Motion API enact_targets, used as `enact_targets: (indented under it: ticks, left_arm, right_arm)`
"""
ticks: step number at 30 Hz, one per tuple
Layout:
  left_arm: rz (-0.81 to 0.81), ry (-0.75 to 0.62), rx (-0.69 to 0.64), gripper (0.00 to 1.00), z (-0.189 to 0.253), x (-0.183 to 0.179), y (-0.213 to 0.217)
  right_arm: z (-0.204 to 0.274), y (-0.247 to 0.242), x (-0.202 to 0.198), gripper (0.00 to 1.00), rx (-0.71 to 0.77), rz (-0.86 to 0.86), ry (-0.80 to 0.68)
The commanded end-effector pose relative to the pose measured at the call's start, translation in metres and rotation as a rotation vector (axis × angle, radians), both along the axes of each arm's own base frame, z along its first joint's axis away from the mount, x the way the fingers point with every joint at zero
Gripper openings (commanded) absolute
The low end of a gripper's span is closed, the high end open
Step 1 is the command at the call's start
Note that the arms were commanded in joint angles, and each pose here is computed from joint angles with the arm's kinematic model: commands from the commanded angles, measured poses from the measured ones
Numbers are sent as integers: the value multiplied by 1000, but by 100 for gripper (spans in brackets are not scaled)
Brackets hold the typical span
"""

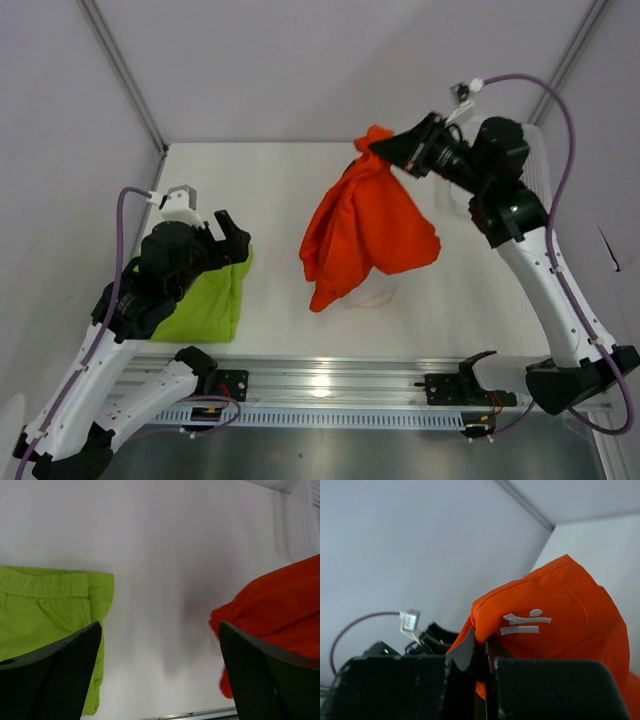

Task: Fold and stack the shorts
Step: Move the shorts to the center of the board

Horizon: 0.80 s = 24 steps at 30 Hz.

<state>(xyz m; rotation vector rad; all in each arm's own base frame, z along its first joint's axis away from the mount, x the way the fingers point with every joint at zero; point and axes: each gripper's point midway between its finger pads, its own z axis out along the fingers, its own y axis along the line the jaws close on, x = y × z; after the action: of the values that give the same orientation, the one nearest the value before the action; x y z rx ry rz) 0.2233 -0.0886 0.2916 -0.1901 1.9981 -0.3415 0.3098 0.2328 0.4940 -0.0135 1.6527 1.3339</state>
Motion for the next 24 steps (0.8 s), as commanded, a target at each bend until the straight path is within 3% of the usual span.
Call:
enact_targets:
  ticks: [1, 4, 6, 7, 11, 16, 20, 24]
  left_arm:
    - [4, -59, -60, 99, 22, -1, -1]
    - [12, -58, -54, 99, 22, -1, 1]
    - [17, -65, -51, 99, 23, -1, 3]
    - [18, -59, -42, 99, 19, 0, 3]
    - [24, -54, -35, 99, 17, 0, 4]
    - [27, -78, -49, 99, 26, -2, 6]
    - [32, -79, -51, 99, 27, -4, 8]
    - [37, -79, -50, 99, 27, -4, 9]
  right_arm:
    - [-5, 20, -47, 0, 6, 31, -25]
    - [-33, 47, -69, 0, -33, 105, 51]
    - [-45, 76, -104, 0, -51, 201, 52]
    - [-57, 81, -105, 0, -67, 171, 61]
    - [-46, 90, -154, 0, -60, 207, -18]
    - [-14, 86, -186, 0, -85, 205, -118]
    - [-2, 79, -184, 0, -112, 132, -150]
    - [-14, 64, -137, 0, -205, -100, -153]
